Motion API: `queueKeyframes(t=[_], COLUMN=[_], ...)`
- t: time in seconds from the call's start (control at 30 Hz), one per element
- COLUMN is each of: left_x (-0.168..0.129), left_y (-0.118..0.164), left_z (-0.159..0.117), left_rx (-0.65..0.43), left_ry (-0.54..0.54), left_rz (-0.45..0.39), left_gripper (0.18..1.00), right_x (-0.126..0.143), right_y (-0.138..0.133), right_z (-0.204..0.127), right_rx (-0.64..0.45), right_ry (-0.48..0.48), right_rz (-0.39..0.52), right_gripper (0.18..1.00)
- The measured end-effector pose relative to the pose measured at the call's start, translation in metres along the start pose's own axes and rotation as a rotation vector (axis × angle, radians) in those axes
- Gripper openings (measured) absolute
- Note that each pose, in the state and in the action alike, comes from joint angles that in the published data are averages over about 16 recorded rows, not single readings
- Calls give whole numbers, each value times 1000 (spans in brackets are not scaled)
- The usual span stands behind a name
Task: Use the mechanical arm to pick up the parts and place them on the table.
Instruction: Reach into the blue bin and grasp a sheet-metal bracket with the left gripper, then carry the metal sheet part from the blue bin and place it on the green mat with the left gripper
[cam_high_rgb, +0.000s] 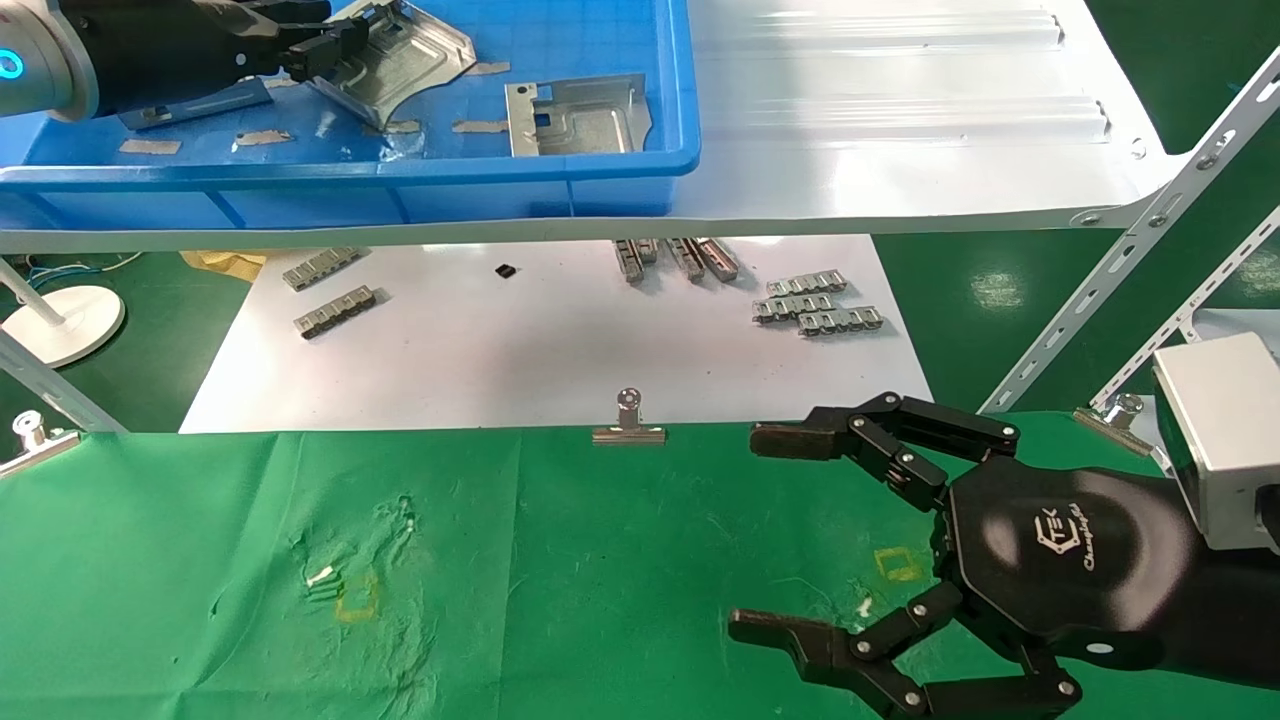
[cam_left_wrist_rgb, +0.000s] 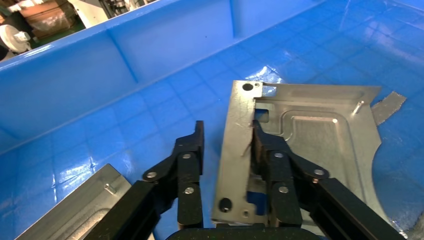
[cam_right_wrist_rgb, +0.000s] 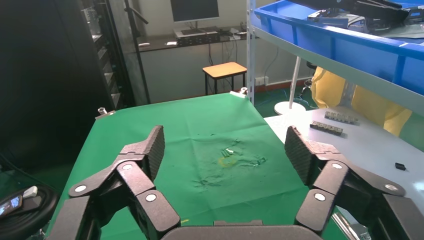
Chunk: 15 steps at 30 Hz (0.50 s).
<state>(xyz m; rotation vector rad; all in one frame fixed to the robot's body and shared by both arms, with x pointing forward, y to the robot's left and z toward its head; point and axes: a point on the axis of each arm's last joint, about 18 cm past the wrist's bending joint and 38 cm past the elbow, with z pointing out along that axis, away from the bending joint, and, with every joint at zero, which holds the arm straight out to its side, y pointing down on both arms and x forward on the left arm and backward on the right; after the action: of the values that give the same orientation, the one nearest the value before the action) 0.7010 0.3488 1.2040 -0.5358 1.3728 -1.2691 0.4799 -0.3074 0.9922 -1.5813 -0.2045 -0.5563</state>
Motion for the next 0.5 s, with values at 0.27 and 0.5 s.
queueKeyframes(t=[0.27,0.5], left_x=[-5,-4], left_y=[-4,-17], left_z=[-2,-8], left_rx=[33,89], left_ry=[-16,10], left_rz=[-7,5], left_gripper=[364,290], right_x=[0,0], right_y=[0,0], right_z=[0,0], right_rx=[0,0], right_ry=[0,0], right_rz=[0,0], right_gripper=[924,982])
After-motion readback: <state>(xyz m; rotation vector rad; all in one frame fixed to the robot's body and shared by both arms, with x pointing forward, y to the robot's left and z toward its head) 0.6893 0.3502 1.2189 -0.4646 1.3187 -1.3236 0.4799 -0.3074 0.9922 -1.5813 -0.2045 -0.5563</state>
